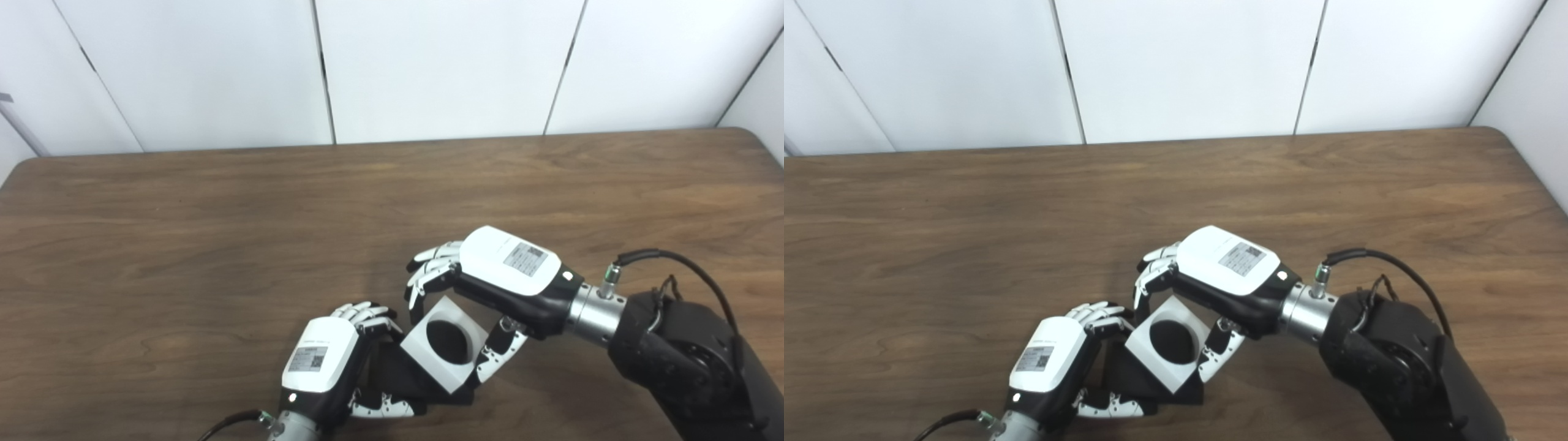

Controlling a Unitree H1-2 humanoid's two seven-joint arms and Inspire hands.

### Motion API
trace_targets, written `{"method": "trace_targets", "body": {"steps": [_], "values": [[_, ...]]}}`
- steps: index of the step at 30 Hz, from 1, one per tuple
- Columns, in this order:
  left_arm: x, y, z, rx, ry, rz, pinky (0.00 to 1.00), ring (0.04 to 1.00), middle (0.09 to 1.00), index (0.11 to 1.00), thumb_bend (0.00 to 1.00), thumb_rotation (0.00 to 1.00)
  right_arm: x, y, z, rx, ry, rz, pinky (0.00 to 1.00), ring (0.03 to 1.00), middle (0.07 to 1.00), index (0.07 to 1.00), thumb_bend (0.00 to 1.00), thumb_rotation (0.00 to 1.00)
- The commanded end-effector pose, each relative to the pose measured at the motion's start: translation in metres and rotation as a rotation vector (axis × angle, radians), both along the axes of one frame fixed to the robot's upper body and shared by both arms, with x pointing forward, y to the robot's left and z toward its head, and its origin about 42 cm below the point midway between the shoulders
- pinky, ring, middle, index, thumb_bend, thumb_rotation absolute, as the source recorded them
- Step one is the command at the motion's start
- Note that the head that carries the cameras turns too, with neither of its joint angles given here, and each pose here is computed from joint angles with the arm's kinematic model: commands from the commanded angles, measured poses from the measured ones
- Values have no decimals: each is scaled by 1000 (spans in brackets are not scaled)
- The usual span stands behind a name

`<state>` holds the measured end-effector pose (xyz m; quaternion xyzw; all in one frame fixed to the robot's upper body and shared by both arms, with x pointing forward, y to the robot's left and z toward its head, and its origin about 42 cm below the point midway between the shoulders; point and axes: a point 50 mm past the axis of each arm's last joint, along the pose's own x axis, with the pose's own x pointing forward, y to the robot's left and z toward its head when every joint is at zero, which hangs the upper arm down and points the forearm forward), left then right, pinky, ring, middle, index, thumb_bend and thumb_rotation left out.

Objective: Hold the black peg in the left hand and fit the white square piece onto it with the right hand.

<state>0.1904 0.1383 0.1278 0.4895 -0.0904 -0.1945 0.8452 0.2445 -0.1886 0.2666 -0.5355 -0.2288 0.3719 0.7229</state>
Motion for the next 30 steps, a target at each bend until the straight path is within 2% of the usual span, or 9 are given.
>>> {"method": "trace_targets", "body": {"steps": [1,16,21,27,28,30], "values": [[-4,-4,-3,19,42,-23,855,859,803,487,511,55,-1,1,5,11,-44,25,793,840,719,481,523,128],[-3,-4,-3,7,36,-25,844,852,798,486,512,54,-6,17,-5,-21,-69,44,823,857,727,482,524,131],[-3,-4,-3,10,37,-25,854,854,799,486,512,54,-7,25,-5,-77,-100,51,828,872,739,486,525,140],[-3,-4,-3,17,39,-25,854,858,803,486,511,55,-9,31,-4,-106,-96,35,854,872,745,490,525,152],[-3,-4,-3,19,36,-25,852,856,801,486,511,55,-9,31,-3,-109,-92,31,862,875,747,541,769,225],[-3,-4,-3,23,30,-25,850,852,798,486,511,55,-9,31,-2,-111,-88,24,870,876,750,571,895,288]]}}
